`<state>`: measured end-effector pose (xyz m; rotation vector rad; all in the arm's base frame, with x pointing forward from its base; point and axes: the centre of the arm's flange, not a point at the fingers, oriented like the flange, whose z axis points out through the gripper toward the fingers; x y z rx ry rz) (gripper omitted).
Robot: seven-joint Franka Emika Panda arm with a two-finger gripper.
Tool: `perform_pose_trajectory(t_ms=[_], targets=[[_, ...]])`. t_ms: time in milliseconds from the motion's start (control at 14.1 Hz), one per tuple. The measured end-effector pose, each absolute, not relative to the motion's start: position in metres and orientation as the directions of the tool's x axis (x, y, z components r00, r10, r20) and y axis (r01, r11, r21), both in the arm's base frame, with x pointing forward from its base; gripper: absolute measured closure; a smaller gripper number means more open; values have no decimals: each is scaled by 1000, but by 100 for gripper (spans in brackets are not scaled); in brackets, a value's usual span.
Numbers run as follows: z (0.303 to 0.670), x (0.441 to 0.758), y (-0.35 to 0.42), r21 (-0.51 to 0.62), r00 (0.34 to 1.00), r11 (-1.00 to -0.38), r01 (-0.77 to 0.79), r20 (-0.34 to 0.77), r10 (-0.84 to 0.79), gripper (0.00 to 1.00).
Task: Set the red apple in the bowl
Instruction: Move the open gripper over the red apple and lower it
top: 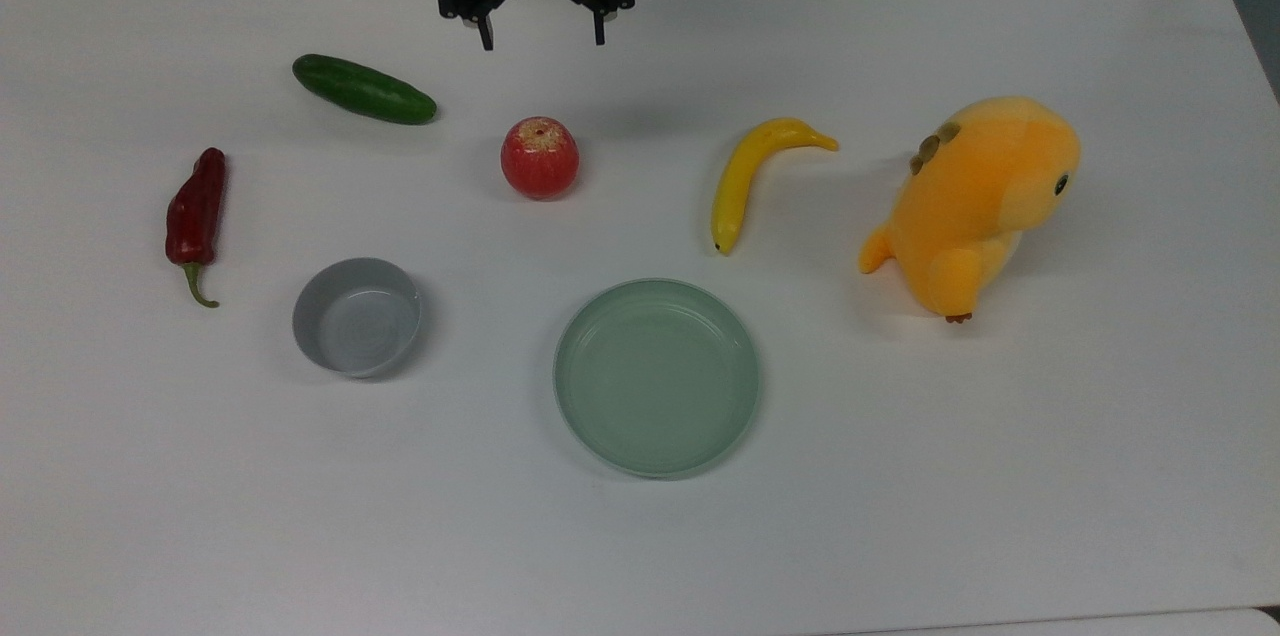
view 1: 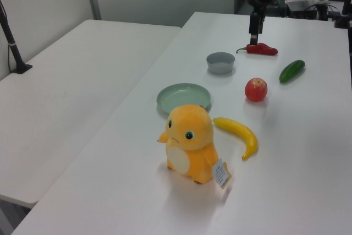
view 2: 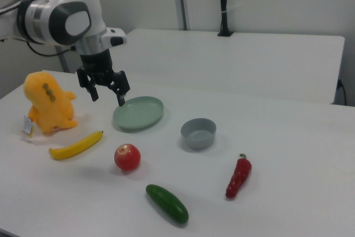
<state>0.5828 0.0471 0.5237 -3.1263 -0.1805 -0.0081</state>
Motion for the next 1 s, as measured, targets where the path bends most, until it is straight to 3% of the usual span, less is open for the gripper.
perform_pose_trajectory(t_ms=[782,995], targets=[[421,581,46,29,982,-985,169,-94,166,0],[397,578,46,38,983,-984,176,-62,174,0]])
